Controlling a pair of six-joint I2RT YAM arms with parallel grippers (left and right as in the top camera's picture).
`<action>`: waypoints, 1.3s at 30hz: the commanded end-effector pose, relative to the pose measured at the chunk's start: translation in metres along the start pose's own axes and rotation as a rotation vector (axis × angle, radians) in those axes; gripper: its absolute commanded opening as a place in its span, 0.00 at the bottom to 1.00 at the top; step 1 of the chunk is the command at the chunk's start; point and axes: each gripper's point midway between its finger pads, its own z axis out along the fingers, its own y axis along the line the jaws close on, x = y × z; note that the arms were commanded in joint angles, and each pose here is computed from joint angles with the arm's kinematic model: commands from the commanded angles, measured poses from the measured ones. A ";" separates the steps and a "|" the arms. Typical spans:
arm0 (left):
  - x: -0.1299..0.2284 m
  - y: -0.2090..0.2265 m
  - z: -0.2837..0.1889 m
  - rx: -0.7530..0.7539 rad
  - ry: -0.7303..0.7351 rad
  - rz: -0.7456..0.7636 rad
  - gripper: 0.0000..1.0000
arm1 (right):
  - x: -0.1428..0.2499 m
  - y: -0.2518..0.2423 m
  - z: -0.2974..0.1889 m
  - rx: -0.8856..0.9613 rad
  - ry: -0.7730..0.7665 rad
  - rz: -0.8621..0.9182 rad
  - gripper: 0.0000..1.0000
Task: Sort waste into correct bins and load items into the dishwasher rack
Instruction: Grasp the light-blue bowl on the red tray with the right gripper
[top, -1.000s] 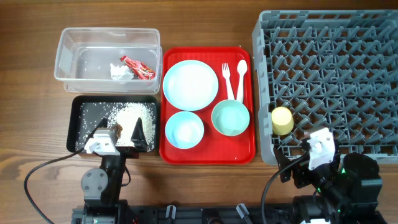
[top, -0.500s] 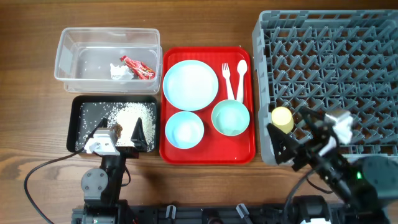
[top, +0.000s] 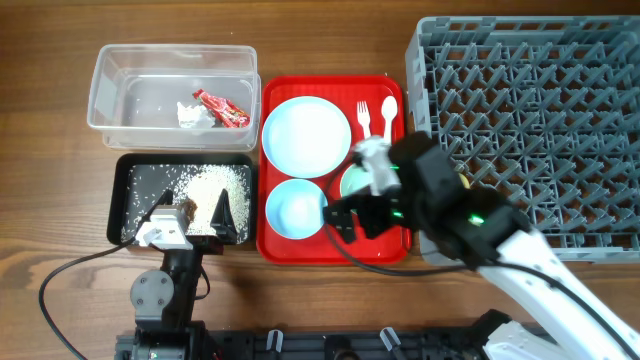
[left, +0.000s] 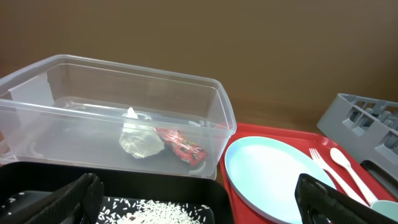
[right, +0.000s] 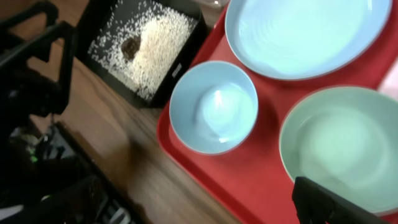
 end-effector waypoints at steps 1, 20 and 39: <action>0.002 0.001 0.000 -0.003 0.006 0.012 1.00 | -0.011 -0.006 0.027 0.043 0.008 -0.025 0.97; 0.002 0.001 0.000 -0.003 0.006 0.012 1.00 | 0.009 -0.058 0.146 0.156 0.262 -0.154 0.49; 0.002 0.001 0.000 -0.003 0.006 0.012 1.00 | 0.040 -0.063 0.155 0.140 0.384 -0.116 0.04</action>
